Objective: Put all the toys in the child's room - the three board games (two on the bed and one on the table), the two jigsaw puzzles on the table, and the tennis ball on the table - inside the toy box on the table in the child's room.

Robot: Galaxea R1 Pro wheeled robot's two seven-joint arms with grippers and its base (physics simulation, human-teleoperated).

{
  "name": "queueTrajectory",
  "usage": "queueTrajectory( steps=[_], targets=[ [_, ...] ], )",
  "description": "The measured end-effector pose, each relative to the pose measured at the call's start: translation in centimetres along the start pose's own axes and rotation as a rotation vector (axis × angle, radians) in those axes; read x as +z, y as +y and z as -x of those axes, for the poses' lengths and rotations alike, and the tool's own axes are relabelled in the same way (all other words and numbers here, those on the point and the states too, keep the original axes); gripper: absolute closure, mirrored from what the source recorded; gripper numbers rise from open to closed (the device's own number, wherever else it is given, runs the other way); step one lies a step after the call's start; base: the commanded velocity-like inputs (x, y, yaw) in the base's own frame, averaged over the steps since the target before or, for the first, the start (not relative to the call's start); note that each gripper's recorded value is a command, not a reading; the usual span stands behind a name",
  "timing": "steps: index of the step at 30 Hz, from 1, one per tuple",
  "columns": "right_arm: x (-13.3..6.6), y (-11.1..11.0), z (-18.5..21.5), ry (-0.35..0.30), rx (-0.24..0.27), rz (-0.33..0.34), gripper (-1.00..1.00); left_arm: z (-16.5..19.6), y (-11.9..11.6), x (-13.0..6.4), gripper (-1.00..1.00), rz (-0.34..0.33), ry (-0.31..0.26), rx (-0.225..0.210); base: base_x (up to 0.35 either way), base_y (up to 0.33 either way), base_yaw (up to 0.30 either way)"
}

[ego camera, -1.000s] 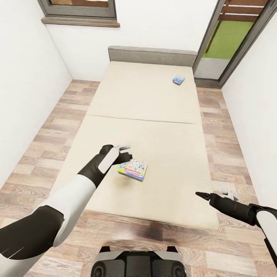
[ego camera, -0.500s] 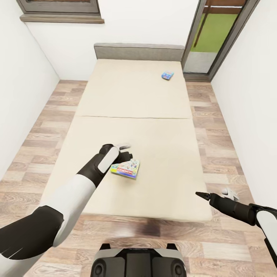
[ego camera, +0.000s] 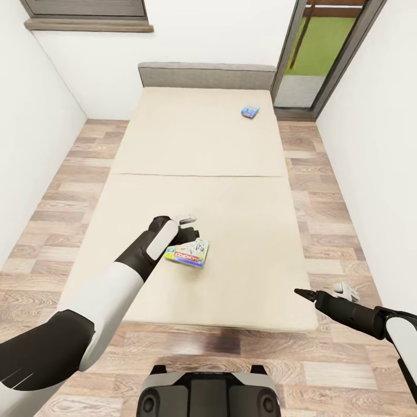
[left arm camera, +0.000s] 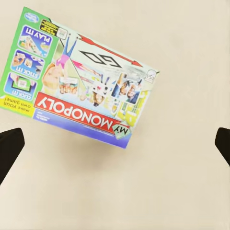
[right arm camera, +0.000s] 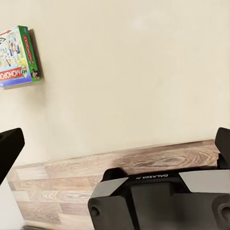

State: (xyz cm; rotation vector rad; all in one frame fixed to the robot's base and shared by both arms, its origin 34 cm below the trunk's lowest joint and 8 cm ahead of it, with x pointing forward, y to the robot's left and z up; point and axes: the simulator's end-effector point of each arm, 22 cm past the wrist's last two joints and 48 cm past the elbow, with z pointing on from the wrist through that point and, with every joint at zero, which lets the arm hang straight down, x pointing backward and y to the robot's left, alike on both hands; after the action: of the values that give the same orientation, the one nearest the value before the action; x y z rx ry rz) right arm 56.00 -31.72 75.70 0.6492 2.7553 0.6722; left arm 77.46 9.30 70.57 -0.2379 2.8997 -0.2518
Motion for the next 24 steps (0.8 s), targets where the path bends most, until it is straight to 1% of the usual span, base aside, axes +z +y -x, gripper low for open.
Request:
queueTrajectory(
  steps=[9,17,24],
  targets=[
    [0.4,-0.4,-0.3,0.009,0.005,-0.006,-1.0,0.0,-0.1,0.3,-1.0,-0.007,0.002,0.005,0.0,0.0,-0.001],
    [0.8,-0.8,-0.7,0.019,0.01,-0.012,-1.0,1.2,-1.0,-0.3,-1.0,-0.03,-0.026,0.017,0.0,0.0,0.0],
    [1.1,-1.1,-1.0,0.028,0.014,-0.017,-1.0,1.5,-1.0,-0.1,-1.0,-0.031,-0.033,0.019,0.0,0.0,0.0]
  ],
)
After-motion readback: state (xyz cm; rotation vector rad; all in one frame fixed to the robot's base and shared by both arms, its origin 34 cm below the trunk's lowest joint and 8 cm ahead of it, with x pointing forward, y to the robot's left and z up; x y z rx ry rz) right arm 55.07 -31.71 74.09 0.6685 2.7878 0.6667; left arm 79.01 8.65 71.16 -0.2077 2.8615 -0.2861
